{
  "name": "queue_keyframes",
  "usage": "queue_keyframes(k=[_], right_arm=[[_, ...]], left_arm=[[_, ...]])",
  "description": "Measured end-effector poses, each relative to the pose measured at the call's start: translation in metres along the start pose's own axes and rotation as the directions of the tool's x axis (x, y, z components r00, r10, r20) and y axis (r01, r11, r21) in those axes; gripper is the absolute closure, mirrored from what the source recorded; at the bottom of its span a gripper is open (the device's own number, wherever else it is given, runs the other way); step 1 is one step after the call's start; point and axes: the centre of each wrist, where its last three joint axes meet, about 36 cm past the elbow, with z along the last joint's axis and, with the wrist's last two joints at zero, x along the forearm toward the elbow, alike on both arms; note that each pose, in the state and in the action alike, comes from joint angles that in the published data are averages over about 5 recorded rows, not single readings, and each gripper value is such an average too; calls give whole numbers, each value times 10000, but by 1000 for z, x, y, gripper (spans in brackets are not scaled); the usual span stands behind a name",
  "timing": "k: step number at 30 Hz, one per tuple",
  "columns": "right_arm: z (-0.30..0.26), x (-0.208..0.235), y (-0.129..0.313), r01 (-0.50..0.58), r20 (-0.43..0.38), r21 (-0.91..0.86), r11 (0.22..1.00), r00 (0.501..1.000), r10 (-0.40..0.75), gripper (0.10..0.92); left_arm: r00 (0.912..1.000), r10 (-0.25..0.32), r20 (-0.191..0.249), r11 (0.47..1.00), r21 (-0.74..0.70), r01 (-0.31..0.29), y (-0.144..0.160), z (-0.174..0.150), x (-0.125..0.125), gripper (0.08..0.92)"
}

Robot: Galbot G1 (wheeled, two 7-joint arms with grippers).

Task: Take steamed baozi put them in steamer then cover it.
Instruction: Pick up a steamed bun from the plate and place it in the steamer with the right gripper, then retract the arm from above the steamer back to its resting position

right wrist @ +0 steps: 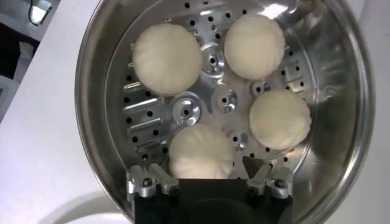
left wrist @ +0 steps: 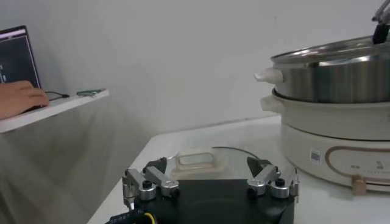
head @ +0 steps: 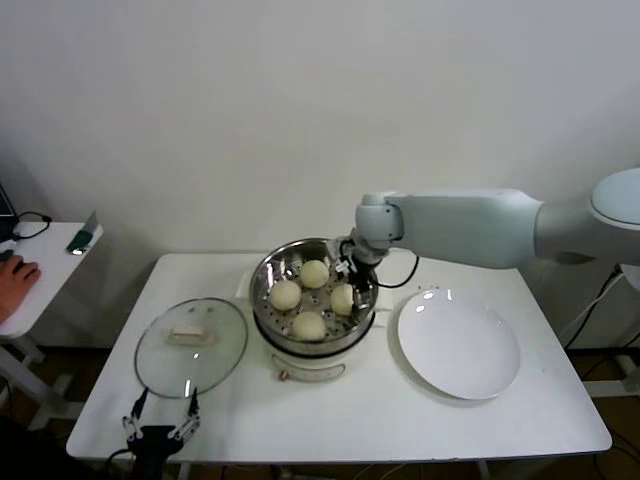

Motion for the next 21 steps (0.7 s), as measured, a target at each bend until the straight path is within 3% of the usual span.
queue_keyframes(k=[8, 13, 17, 21], right_arm=[[12, 38, -11, -246, 1056, -712, 9972, 9939, 321, 199], [28, 63, -12, -1053, 2018, -1795, 9781, 9692, 1414, 200], [43, 76, -6, -2299, 2714, -2910, 9287, 9110, 3106, 200], [60, 80, 7, -3381, 3177, -4231, 8406, 8135, 4871, 200]], left_arm=[[10000, -33, 50, 10000, -34, 33, 1, -2, -1, 177], [9999, -45, 105, 10000, -40, 46, 1, -4, -3, 177], [9998, -79, 165, 10000, -27, 79, 1, -7, -5, 177], [9996, -135, 261, 9999, 12, 134, 3, -12, -9, 177]])
